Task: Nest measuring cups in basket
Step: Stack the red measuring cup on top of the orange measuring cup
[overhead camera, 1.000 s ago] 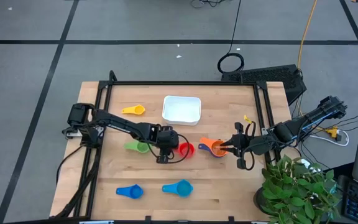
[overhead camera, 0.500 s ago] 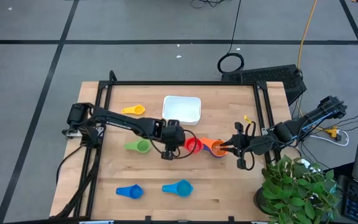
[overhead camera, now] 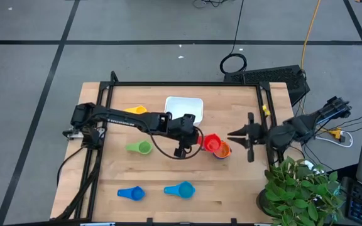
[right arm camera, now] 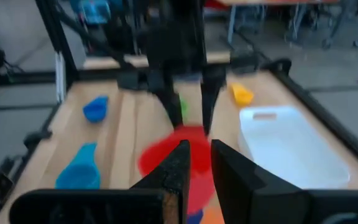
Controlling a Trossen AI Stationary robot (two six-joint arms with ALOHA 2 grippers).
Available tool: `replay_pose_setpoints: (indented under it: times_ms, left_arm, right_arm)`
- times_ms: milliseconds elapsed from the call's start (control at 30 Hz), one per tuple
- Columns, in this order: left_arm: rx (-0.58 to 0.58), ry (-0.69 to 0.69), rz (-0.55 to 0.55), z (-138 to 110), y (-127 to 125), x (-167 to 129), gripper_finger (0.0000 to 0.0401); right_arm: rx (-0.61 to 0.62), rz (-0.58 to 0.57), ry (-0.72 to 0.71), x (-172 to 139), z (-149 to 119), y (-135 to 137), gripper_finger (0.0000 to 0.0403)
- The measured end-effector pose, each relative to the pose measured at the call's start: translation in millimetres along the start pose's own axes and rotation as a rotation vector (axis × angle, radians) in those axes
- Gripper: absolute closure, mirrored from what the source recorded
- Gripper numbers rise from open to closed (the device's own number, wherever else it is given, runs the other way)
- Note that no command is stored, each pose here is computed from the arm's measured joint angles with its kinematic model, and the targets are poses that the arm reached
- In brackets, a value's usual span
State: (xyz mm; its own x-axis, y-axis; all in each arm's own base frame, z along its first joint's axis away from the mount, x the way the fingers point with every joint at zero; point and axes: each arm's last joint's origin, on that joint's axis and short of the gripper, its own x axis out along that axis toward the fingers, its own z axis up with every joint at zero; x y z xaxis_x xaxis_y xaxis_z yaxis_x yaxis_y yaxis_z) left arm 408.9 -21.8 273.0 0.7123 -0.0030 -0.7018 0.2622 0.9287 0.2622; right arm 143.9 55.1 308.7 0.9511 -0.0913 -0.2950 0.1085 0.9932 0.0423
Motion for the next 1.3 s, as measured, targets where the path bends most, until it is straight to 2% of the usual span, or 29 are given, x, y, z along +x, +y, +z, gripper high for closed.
replay_pose_setpoints:
  times_ms: [100, 200, 367, 600, 933, 1067, 1300]
  left_arm:
    - [0.013, -0.035, 0.004, 7.9, 4.0, 11.7, 0.0246]
    - [0.018, -0.029, -0.027, 12.7, 5.6, 30.1, 0.0261]
    - [0.019, -0.014, -0.055, 21.8, 8.7, 56.7, 0.0263]
    - [0.026, -0.001, -0.085, 23.7, 8.6, 81.0, 0.0233]
    - [0.007, 0.029, -0.096, 15.1, 7.3, 95.4, 0.0309]
    - [0.007, 0.024, -0.095, 15.5, 7.4, 95.6, 0.0323]
    - [0.007, 0.021, -0.093, 15.8, 7.6, 95.6, 0.0325]
  right_arm:
    - [-0.005, 0.014, -0.068, -6.3, 6.9, -2.2, 0.0348]
    - [-0.008, 0.022, -0.117, -11.5, 11.7, -4.3, 0.0348]
    - [-0.006, 0.028, -0.143, -16.7, 13.9, -6.8, 0.0348]
    - [-0.003, 0.03, -0.145, -20.0, 13.7, -8.8, 0.0348]
    - [-0.007, 0.031, -0.138, -19.7, 13.0, -8.7, 0.0348]
    - [-0.007, 0.031, -0.138, -19.7, 13.0, -8.7, 0.0348]
    - [-0.015, 0.028, -0.125, -16.7, 7.2, -8.2, 0.0348]
